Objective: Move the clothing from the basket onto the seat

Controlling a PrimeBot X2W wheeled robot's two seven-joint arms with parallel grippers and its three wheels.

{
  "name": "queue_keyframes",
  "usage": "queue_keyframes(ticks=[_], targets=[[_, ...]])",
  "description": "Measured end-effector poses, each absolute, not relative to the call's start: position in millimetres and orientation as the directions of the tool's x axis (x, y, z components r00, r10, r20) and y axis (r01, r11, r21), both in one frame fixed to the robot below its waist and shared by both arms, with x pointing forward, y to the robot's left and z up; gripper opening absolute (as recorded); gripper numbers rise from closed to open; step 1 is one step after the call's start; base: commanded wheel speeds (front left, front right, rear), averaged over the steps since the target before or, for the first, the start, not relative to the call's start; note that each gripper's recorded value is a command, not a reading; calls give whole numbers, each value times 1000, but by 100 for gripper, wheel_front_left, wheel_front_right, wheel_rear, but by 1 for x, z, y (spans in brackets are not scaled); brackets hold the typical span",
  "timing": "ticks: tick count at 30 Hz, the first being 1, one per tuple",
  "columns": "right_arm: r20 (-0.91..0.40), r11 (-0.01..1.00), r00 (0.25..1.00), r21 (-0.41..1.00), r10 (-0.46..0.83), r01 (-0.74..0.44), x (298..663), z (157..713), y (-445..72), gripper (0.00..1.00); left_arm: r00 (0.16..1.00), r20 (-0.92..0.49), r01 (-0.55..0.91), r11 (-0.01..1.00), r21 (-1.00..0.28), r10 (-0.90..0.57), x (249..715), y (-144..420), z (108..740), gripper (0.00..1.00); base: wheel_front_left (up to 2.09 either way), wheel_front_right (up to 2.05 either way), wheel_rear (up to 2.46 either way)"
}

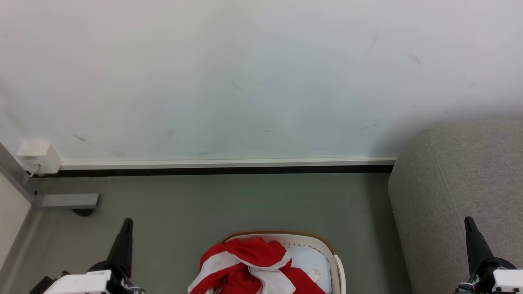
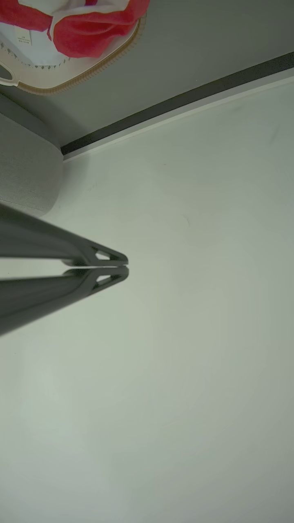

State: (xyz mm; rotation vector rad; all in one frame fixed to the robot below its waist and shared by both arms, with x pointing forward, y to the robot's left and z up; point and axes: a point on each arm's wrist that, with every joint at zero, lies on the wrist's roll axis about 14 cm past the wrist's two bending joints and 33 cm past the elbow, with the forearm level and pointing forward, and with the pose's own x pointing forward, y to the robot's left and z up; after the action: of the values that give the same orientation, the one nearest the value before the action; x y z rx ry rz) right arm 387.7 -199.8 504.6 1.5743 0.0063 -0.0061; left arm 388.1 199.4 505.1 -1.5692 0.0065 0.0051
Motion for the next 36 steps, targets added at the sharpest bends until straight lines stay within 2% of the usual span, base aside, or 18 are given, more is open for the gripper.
queue_keyframes(ticks=[36], targets=[[-8, -4, 1000, 1000, 0, 8, 388, 505, -200, 0, 1000, -7, -7, 2, -1000, -1, 388, 199, 505, 0, 0, 0, 0]])
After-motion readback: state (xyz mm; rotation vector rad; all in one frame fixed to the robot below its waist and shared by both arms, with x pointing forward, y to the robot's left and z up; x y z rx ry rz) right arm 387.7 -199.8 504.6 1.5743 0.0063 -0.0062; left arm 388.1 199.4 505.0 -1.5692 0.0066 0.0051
